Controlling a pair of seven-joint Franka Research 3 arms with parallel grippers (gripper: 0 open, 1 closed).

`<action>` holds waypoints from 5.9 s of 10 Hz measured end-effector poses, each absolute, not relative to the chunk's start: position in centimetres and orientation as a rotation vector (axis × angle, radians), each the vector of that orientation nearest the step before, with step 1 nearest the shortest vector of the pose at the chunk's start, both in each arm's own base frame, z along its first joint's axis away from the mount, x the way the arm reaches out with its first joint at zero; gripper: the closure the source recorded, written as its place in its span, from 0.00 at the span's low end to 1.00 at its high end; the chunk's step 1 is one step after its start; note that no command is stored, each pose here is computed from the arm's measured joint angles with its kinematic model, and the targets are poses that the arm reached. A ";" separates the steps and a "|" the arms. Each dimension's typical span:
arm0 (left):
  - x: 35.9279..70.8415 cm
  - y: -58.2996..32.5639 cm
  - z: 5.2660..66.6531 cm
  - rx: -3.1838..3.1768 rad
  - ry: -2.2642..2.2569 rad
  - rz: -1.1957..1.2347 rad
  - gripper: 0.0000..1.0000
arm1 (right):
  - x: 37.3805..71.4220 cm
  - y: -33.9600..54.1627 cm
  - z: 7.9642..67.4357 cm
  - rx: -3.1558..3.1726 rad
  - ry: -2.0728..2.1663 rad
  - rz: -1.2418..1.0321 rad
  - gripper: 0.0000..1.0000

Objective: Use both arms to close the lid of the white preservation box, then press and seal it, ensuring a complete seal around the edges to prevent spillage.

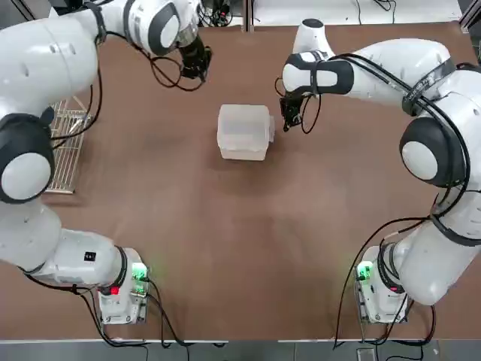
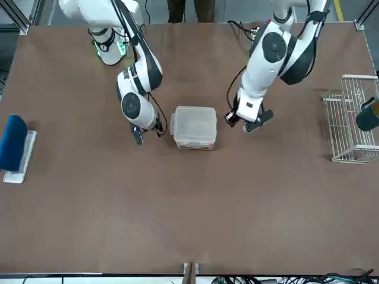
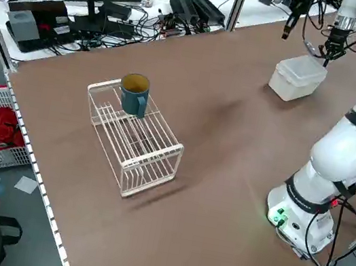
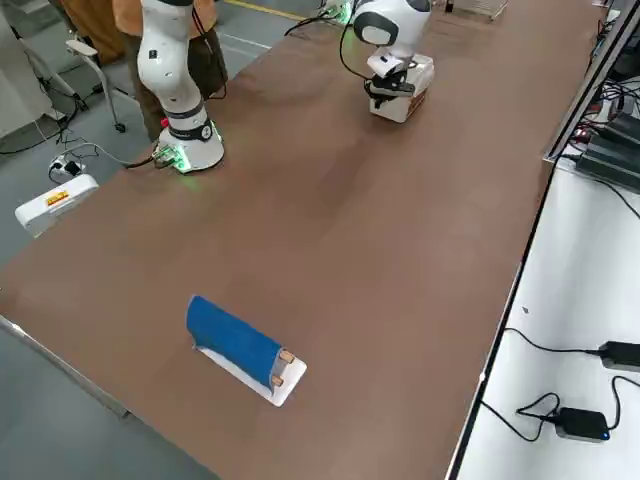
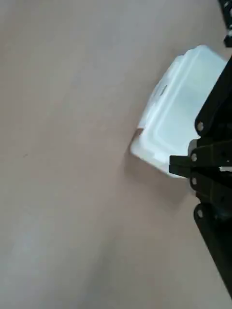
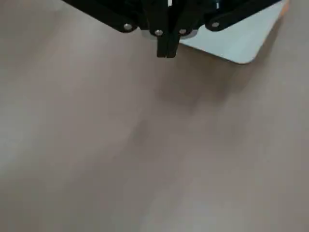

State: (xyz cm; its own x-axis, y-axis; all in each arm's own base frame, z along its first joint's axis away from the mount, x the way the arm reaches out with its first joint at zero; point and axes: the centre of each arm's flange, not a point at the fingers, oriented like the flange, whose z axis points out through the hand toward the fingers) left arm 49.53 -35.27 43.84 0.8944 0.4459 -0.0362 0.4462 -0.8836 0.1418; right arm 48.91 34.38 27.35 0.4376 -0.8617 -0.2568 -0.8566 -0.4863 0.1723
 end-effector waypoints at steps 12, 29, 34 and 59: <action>43.6 -52.7 32.1 2.955 0.700 0.034 0.99 | 47.2 37.3 27.4 2.700 -1.692 -0.603 0.97; 43.1 -53.6 31.3 2.954 0.725 0.139 0.99 | 46.8 37.5 26.4 2.692 -1.769 -0.598 0.97; 43.2 -53.6 31.3 2.953 0.727 0.139 0.99 | 46.8 37.4 26.3 2.680 -1.794 -0.610 0.97; 44.1 -54.1 31.4 2.925 0.750 0.143 0.99 | 52.5 36.3 33.0 2.857 -1.587 -0.613 0.96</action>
State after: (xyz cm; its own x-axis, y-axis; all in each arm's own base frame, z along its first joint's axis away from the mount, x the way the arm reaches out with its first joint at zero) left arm 44.07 -54.11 31.40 0.8728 0.4841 0.0618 0.4729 -0.8703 0.1377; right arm 52.53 36.27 33.00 0.4809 -0.7795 -0.4014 -0.8470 -0.5314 0.0172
